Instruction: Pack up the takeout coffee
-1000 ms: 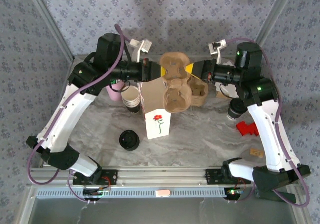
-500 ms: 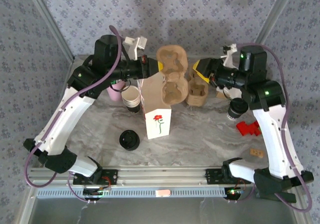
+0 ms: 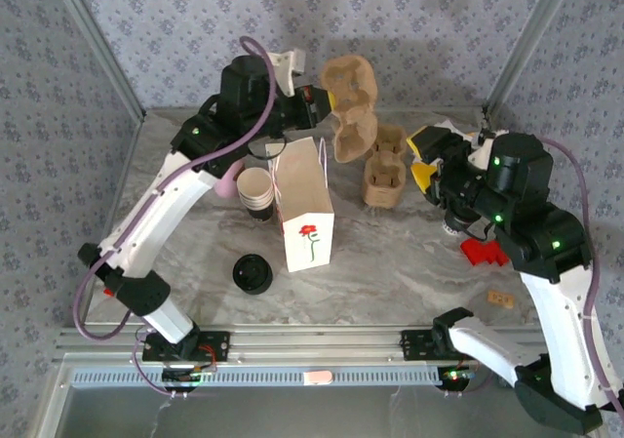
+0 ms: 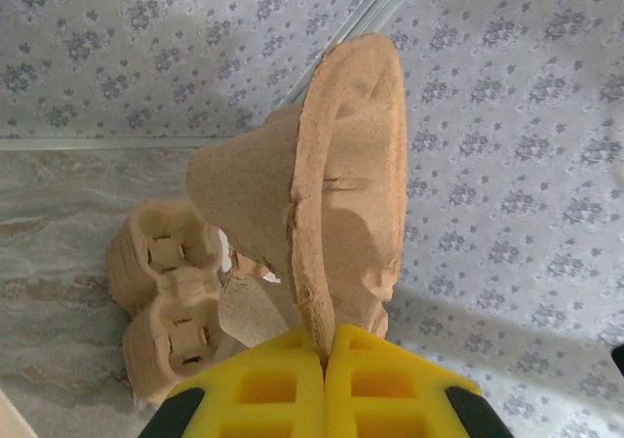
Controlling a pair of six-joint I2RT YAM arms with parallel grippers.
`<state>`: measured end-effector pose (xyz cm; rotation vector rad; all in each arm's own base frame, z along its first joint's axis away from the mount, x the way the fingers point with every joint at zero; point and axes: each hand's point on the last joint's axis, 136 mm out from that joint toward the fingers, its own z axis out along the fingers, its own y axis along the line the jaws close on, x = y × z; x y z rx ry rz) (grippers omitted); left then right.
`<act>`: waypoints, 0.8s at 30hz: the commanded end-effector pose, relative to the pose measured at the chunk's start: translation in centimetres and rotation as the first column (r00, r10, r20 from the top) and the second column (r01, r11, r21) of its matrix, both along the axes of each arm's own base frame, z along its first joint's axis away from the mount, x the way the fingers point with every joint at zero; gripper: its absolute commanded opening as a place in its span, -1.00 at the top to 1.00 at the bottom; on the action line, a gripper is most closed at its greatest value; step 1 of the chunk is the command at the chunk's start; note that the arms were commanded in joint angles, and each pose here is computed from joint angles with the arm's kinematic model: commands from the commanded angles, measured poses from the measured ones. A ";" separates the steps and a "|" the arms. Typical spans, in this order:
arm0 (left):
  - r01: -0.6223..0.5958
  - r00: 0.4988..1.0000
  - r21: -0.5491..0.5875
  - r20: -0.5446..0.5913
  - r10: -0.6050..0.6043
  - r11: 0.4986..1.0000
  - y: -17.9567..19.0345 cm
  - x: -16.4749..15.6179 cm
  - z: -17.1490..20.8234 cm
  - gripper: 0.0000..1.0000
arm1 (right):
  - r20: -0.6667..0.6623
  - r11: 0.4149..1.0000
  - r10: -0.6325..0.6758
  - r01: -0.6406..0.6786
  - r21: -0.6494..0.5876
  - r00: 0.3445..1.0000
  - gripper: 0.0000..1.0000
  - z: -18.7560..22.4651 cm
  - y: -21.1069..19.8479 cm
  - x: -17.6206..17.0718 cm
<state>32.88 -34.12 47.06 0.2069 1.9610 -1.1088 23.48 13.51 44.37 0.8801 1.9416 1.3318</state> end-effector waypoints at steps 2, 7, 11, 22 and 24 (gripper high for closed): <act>-0.024 0.995 -0.010 0.099 0.025 1.000 -0.8 0.5 2.6 1.00 | -0.037 0.992 -0.099 0.102 0.071 0.994 -0.36 0.1 0.1 1.4; -0.017 0.993 0.011 0.119 0.016 1.000 -2.1 0.4 2.8 1.00 | -0.043 0.988 -0.116 0.120 0.098 0.992 -0.40 -0.3 1.3 3.0; -0.014 0.991 0.027 0.132 0.011 1.000 -2.7 0.2 3.0 1.00 | -0.052 0.984 -0.129 0.134 0.118 0.990 -0.40 -0.6 2.0 4.3; -0.006 0.990 0.072 0.138 -0.004 0.997 -3.6 -0.5 2.1 1.00 | -0.031 0.972 -0.160 0.162 0.169 0.987 -0.40 0.1 2.7 6.7; -0.003 0.990 0.073 0.137 -0.007 0.997 -3.7 -0.7 2.1 1.00 | -0.031 0.972 -0.153 0.156 0.173 0.988 -0.39 0.2 3.0 7.1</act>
